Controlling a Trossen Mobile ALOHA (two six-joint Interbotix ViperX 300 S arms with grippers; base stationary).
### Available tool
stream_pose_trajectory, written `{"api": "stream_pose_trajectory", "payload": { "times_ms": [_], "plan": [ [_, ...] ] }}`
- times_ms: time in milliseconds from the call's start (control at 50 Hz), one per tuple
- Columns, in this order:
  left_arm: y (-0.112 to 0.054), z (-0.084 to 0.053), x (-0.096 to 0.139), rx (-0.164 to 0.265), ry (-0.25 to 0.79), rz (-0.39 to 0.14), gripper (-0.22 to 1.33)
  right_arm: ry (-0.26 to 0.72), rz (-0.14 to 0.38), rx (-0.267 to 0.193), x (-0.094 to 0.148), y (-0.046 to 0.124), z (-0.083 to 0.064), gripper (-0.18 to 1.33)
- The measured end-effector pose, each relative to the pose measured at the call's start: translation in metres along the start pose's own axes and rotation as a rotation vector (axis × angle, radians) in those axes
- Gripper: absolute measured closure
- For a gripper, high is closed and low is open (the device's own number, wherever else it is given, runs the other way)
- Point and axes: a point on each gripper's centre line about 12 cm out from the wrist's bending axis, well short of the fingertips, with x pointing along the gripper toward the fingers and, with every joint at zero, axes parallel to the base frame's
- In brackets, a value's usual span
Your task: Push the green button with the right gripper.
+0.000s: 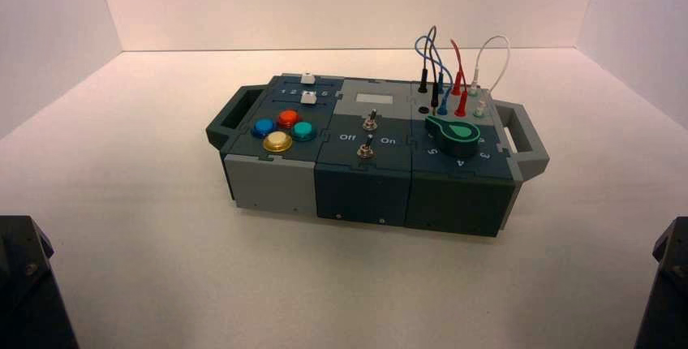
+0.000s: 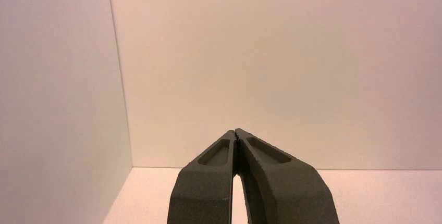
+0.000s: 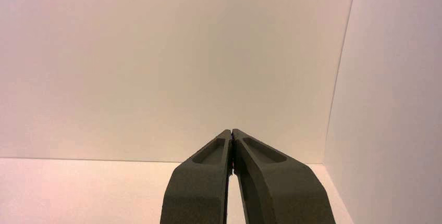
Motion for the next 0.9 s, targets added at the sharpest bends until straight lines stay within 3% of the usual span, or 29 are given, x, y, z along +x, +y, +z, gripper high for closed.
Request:
{"api": "stream_pose_trajectory", "payload": {
  "times_ms": [380, 600, 700, 900],
  "plan": [
    [0.000, -0.003, -0.010, 0.000, 0.031, -0.002, 1.28, -0.003, 0.006, 0.002, 0.000, 0.001, 0.001, 1.29],
    [-0.005, 0.007, -0.018, -0.001, 0.093, -0.024, 1.28, 0.040, 0.091, 0.000, 0.001, 0.018, 0.002, 1.29],
    [-0.010, 0.015, -0.018, 0.000, 0.138, -0.051, 1.28, 0.063, 0.134, -0.002, 0.005, 0.027, 0.009, 1.29],
    [-0.036, 0.022, -0.017, 0.019, 0.270, -0.183, 1.28, 0.200, 0.219, -0.018, 0.014, 0.047, 0.018, 1.29]
  ]
}}
